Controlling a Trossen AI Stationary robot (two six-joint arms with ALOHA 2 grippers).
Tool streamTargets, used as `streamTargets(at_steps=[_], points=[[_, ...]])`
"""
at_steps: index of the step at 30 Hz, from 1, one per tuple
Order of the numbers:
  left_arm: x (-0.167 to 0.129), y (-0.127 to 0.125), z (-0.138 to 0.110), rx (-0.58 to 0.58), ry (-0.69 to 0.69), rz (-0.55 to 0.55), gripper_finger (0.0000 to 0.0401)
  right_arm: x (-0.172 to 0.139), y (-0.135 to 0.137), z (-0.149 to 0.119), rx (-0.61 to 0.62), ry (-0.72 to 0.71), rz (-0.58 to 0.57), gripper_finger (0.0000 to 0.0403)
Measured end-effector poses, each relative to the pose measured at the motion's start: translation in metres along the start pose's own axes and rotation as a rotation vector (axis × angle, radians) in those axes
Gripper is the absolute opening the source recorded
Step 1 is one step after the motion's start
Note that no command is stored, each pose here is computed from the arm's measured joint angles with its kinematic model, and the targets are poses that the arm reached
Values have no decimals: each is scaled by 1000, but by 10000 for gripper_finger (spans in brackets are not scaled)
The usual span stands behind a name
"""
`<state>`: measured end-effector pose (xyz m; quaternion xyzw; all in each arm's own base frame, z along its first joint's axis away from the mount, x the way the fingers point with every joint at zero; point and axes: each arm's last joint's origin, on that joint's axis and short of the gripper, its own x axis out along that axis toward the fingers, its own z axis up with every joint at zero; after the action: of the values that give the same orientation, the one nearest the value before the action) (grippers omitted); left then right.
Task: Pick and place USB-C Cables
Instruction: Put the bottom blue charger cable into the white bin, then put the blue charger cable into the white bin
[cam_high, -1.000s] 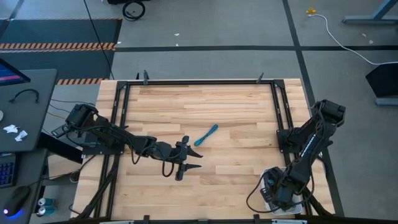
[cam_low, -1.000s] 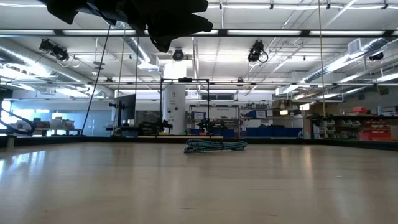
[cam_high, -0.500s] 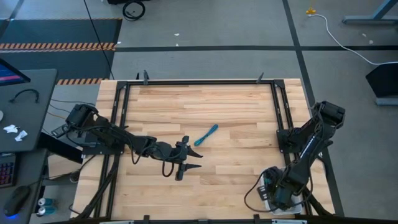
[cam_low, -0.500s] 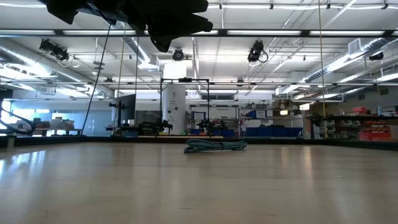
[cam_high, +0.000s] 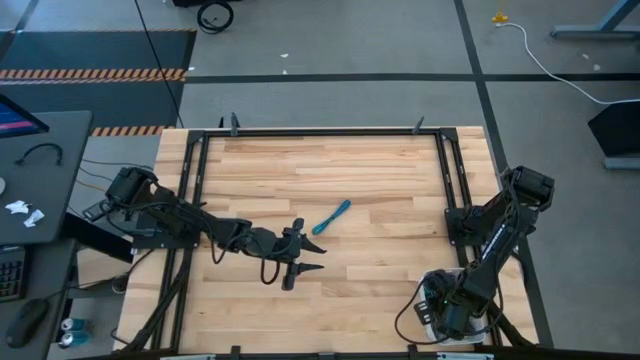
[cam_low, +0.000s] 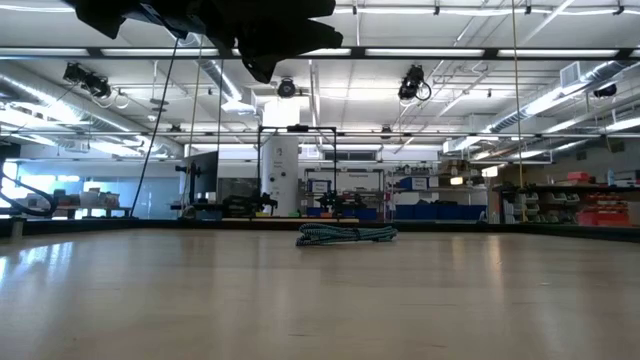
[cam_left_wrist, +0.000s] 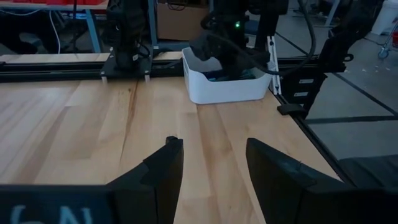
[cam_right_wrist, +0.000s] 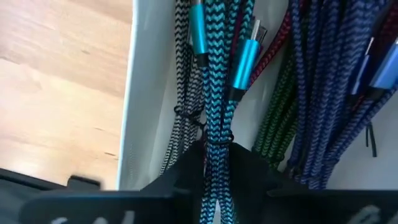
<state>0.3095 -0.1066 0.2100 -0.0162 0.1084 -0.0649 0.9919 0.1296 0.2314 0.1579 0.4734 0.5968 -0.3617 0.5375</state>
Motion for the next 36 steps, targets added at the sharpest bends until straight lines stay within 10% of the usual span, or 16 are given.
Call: streamTargets(at_steps=[16, 24, 36], points=[[0, 0, 4, -8, -39, -3, 181, -76, 6, -19, -241, -55, 147, 159], [1, 4, 5, -13, -52, 37, 181, -110, 38, -15, -678, -659, 510, 156], [2, 16, 1, -84, -19, 190, 180, -58, 75, -1, -922, -1322, 488, 155]])
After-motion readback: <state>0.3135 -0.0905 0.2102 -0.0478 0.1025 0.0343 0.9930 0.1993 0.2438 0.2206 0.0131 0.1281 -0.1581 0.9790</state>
